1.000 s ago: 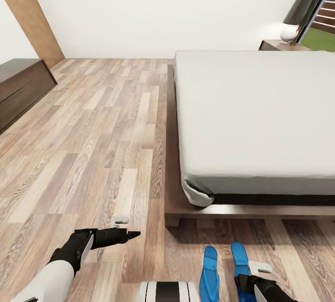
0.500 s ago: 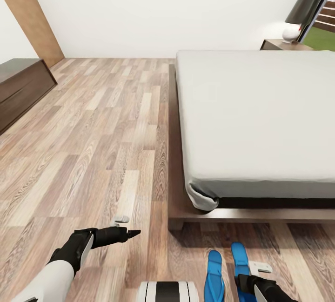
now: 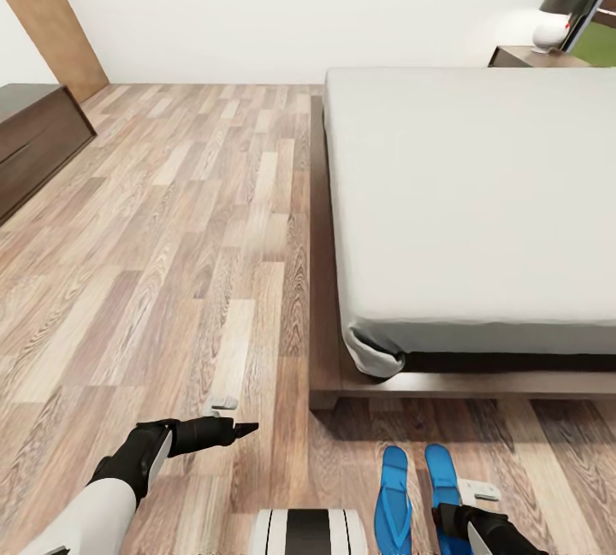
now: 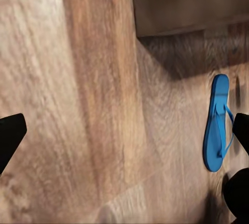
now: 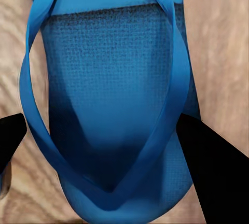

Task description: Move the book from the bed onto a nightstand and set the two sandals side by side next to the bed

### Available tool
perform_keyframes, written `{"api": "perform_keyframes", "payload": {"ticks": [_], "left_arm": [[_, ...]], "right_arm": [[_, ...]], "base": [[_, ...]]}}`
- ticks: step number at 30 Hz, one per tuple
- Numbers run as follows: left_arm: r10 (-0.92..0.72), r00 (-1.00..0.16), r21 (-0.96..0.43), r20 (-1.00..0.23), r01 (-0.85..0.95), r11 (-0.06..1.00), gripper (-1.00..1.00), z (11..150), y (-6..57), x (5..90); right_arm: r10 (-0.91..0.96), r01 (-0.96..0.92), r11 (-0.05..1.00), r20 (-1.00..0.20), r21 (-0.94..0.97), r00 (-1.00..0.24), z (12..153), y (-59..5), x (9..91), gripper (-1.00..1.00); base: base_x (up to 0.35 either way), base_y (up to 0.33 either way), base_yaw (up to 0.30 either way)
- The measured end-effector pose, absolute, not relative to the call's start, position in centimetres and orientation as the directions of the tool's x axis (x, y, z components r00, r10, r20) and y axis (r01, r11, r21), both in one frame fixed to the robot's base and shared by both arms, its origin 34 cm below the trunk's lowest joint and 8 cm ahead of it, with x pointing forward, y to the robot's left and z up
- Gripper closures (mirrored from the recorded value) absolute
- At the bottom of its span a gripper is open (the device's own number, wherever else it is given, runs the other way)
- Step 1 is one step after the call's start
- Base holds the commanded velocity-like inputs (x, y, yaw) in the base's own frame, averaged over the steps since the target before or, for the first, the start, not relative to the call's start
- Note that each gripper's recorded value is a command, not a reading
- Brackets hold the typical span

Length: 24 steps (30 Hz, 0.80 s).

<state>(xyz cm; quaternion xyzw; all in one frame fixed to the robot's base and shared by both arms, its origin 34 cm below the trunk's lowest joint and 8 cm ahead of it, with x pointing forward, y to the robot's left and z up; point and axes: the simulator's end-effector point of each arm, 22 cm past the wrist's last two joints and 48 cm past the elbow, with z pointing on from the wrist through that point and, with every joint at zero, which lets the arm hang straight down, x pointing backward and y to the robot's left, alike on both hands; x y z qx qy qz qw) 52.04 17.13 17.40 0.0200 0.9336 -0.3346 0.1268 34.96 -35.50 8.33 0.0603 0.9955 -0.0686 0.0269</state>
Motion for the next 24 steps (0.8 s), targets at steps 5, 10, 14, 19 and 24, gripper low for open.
{"api": "perform_keyframes", "payload": {"ticks": [5,10,14,19,24], "left_arm": [[-0.048,-0.970,-0.622,-0.239,0.115,0.775,-1.00,16.9,17.1,51.6],[-0.048,-0.970,-0.622,-0.238,0.115,0.775,-1.00,16.9,17.1,51.6],[-0.048,-0.970,-0.622,-0.238,0.115,0.775,-1.00,16.9,17.1,51.6],[-0.047,-0.970,-0.622,-0.238,0.115,0.775,-1.00,16.9,17.1,51.6],[-0.047,-0.972,-0.623,-0.230,0.110,0.775,-1.00,16.5,17.1,51.4]], "right_arm": [[0.112,0.125,0.981,-0.096,-0.149,-0.989,8.6,-36.4,37.1,1.00],[0.116,0.131,0.979,-0.099,-0.159,-0.988,9.4,-37.1,38.8,1.00],[0.114,0.129,0.979,-0.101,-0.157,-0.988,9.4,-37.0,39.0,1.00],[0.113,0.128,0.979,-0.101,-0.157,-0.988,9.5,-37.0,39.0,1.00],[0.113,0.127,0.979,-0.093,-0.157,-0.989,9.2,-37.0,38.7,1.00]], "base": [[0.000,0.000,0.000],[0.000,0.000,0.000],[0.000,0.000,0.000],[0.000,0.000,0.000],[0.000,0.000,0.000]]}}
